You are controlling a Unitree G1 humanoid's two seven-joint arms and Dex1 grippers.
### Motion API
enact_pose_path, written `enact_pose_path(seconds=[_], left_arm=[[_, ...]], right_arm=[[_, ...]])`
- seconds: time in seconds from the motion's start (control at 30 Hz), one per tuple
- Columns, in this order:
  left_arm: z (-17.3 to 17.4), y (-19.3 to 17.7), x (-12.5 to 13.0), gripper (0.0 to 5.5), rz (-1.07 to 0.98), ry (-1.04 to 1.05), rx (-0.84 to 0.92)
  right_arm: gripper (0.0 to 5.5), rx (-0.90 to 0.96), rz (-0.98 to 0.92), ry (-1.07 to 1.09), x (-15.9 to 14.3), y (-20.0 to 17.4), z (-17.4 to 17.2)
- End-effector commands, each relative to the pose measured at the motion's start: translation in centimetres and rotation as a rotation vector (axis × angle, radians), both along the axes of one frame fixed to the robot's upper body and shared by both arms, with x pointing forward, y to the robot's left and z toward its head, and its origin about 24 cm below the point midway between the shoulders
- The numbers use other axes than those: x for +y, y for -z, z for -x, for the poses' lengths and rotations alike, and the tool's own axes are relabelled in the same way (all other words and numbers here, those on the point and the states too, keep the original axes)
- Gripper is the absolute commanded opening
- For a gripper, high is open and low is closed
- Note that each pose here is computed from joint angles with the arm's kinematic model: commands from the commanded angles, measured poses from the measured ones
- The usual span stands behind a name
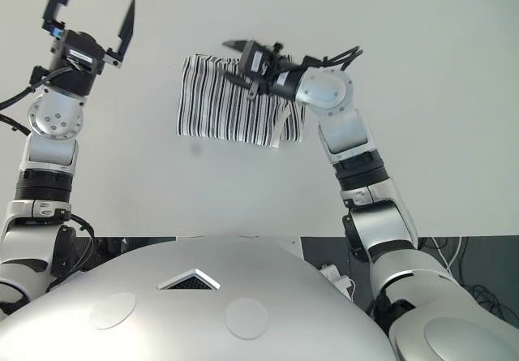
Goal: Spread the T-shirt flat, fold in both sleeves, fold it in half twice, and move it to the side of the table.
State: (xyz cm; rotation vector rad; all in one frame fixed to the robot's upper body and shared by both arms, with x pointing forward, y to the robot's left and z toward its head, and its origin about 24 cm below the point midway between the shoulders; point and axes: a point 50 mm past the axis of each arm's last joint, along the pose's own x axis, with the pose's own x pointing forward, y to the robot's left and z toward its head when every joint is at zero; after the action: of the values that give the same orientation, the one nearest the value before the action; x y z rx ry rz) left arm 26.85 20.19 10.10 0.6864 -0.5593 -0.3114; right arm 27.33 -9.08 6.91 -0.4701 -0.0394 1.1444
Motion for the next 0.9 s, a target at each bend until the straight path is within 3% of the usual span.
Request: enact_pose_path(seconds=[0.03, 0.2, 0.33, 0.47, 0.53, 0.63, 0.9], left_arm=[[0.5, -1.3, 0.1, 3.65, 0.053, -0.025, -0.077], [1.0, -1.1, -0.6, 3.65, 0.037, -0.015, -0.069], [1.3, -0.9, -0.8, 3.65, 0.012, -0.017, -0.057], [1.5, -0.5, -0.8, 3.65, -0.010, -0.035, -0.041], [1.8, -0.2, -0.7, 3.65, -0.013, -0.045, -0.036], [2.0, -0.1, -0.6, 3.65, -0.015, -0.052, -0.033], [2.3, 0.1, -0.4, 3.65, -0.032, -0.069, -0.022]], right_arm=[[2.05, 0.086, 0.102, -0.060, -0.3, 2.1, 0.0], [2.05, 0.177, 0.185, 0.055, -2.9, 4.2, -2.8], [2.05, 0.354, 0.306, 0.212, -6.8, 7.3, -4.1], [2.05, 0.485, 0.201, 0.699, -14.4, 7.1, -5.2], [2.05, 0.503, 0.140, 1.005, -18.8, 7.1, -4.4], [2.05, 0.509, 0.047, 1.270, -22.7, 7.4, -2.3], [2.05, 0.420, -0.022, 1.537, -27.6, 6.7, 0.4]])
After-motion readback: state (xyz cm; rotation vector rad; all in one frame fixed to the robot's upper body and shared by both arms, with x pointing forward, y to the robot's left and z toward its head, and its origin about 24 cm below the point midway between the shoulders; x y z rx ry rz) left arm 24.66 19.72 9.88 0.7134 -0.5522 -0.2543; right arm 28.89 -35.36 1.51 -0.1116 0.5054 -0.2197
